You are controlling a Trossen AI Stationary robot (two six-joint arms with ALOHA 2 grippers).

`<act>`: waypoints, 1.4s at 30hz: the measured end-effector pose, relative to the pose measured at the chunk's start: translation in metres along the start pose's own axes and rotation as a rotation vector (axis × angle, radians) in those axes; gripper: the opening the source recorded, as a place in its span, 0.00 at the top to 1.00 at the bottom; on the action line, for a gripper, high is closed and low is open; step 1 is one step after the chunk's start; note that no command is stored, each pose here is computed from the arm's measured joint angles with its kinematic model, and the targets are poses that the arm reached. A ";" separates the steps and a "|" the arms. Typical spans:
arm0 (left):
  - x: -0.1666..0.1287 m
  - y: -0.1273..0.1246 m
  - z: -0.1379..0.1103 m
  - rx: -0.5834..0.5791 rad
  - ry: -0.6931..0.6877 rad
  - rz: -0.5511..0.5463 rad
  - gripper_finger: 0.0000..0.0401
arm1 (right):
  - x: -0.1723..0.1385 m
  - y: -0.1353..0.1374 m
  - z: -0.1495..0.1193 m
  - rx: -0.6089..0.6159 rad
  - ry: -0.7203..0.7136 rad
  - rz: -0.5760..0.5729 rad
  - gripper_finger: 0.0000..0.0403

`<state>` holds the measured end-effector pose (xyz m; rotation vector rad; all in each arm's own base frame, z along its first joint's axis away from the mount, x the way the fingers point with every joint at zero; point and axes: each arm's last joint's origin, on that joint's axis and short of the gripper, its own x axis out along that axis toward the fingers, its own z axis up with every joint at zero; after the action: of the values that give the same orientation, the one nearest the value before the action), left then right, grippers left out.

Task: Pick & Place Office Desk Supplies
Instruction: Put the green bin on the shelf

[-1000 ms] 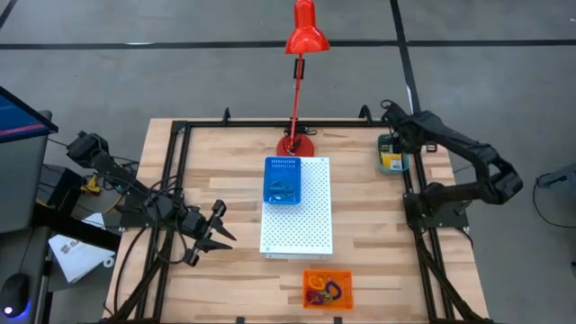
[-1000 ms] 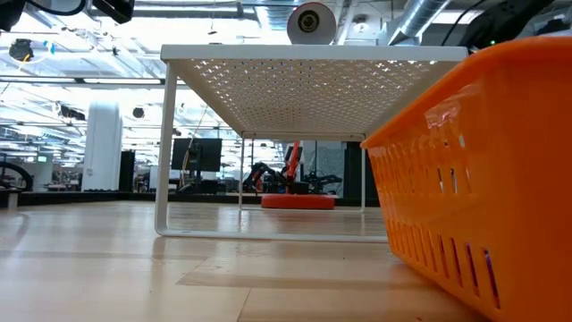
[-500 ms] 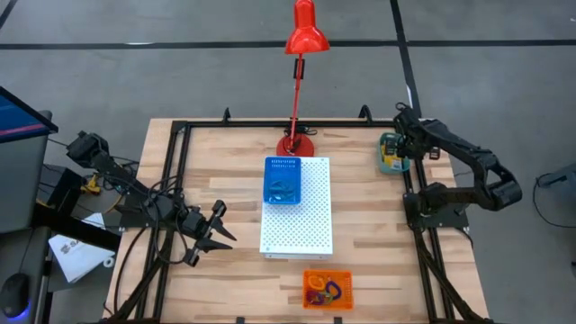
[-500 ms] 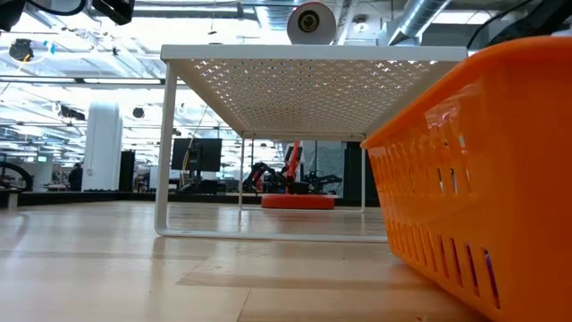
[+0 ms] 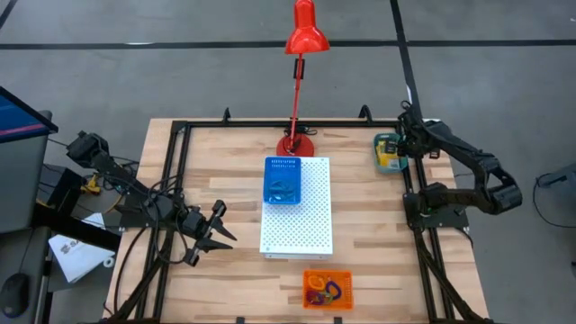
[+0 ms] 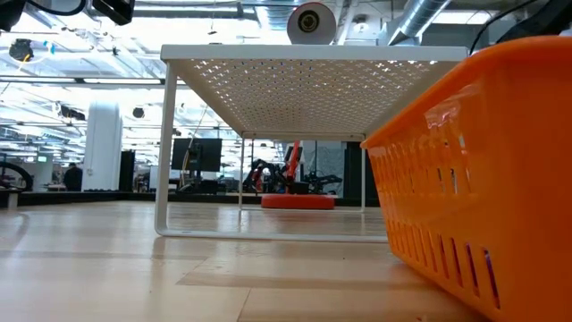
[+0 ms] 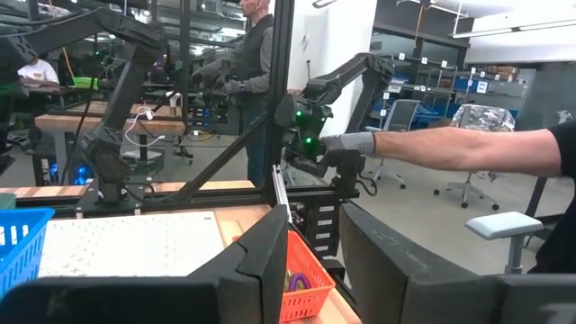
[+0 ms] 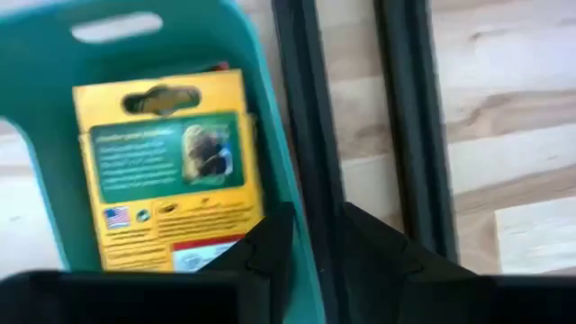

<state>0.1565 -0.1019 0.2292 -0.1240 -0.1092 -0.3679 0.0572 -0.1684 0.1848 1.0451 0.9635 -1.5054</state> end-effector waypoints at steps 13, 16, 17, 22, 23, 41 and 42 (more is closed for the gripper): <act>0.000 0.000 0.000 0.000 0.000 -0.001 0.75 | -0.009 -0.004 -0.001 0.016 -0.027 0.061 0.78; 0.000 0.000 0.000 0.000 0.000 -0.004 0.75 | -0.003 -0.002 0.001 0.013 -0.007 0.050 0.77; 0.000 0.000 0.000 0.000 0.000 -0.004 0.75 | -0.002 -0.001 0.002 0.014 -0.008 0.051 0.76; 0.000 0.000 0.000 0.000 0.000 -0.004 0.75 | 0.002 0.002 0.006 0.018 -0.022 0.079 0.72; 0.000 0.000 0.000 0.000 0.000 -0.004 0.75 | 0.003 0.003 0.007 0.017 -0.017 0.085 0.71; 0.000 0.000 0.000 -0.011 0.000 0.001 0.75 | 0.019 0.007 0.005 0.004 0.022 0.095 0.82; 0.000 0.000 0.000 -0.011 0.000 0.001 0.75 | 0.019 0.007 0.005 0.004 0.023 0.095 0.85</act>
<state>0.1565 -0.1019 0.2292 -0.1351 -0.1075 -0.3677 0.0613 -0.1795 0.1682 1.0980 0.9151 -1.4205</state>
